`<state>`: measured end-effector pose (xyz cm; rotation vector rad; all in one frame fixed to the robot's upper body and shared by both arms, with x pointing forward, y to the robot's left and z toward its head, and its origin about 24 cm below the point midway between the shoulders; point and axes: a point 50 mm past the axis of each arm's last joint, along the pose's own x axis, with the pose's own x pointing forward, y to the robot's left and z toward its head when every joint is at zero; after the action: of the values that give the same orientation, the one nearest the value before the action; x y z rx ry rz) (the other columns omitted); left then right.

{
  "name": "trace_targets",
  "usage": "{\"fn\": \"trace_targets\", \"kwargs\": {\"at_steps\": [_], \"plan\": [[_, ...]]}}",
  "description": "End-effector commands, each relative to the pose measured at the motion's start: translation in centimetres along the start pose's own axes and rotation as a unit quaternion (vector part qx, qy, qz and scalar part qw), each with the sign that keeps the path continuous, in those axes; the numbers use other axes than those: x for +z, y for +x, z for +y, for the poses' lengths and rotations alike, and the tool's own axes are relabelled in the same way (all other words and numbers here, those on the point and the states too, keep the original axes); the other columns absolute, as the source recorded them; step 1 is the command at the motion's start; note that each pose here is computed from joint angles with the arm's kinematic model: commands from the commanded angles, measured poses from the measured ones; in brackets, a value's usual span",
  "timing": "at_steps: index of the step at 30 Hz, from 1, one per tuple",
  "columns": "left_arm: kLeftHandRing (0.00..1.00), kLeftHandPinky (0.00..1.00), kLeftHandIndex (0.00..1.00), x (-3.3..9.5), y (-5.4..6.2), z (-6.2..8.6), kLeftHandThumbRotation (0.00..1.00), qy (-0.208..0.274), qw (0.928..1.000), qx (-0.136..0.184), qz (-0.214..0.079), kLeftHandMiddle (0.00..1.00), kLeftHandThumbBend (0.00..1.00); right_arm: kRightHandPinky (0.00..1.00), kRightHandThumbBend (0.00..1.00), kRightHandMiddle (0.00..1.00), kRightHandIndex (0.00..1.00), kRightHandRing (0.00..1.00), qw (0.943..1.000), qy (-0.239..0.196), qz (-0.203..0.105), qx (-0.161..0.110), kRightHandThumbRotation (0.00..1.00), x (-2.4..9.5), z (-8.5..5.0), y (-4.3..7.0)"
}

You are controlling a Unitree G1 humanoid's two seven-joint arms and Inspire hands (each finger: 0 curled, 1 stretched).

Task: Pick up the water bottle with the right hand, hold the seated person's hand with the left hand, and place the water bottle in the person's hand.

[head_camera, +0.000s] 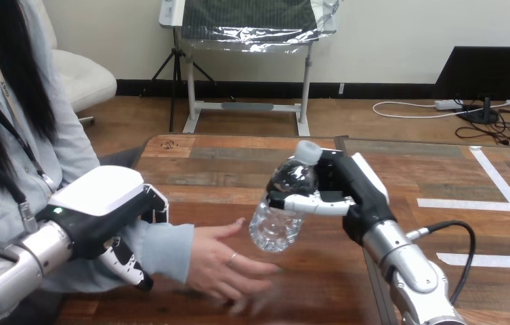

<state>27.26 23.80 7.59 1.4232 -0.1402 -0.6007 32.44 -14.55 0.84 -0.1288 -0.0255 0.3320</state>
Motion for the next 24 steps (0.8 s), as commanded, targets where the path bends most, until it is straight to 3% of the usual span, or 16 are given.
{"fn": "trace_targets", "kwargs": {"at_steps": [1, 24], "plan": [[0.37, 0.32, 0.41, 1.9, 1.1, 5.6, 0.09, 0.035, 0.9938, 0.092, -0.050, 0.42, 0.97, 0.31, 0.84, 0.44, 0.45, 0.37, 0.9951, -0.028, -0.095, 0.006, 0.00, 5.0, 0.1, 3.1], [0.36, 0.33, 0.42, 2.9, 1.5, 6.3, 0.10, 0.035, 0.9927, 0.099, -0.058, 0.41, 0.98, 0.30, 0.85, 0.44, 0.46, 0.36, 0.9943, -0.044, -0.095, 0.024, 0.00, 4.5, 1.4, 3.0]]}}
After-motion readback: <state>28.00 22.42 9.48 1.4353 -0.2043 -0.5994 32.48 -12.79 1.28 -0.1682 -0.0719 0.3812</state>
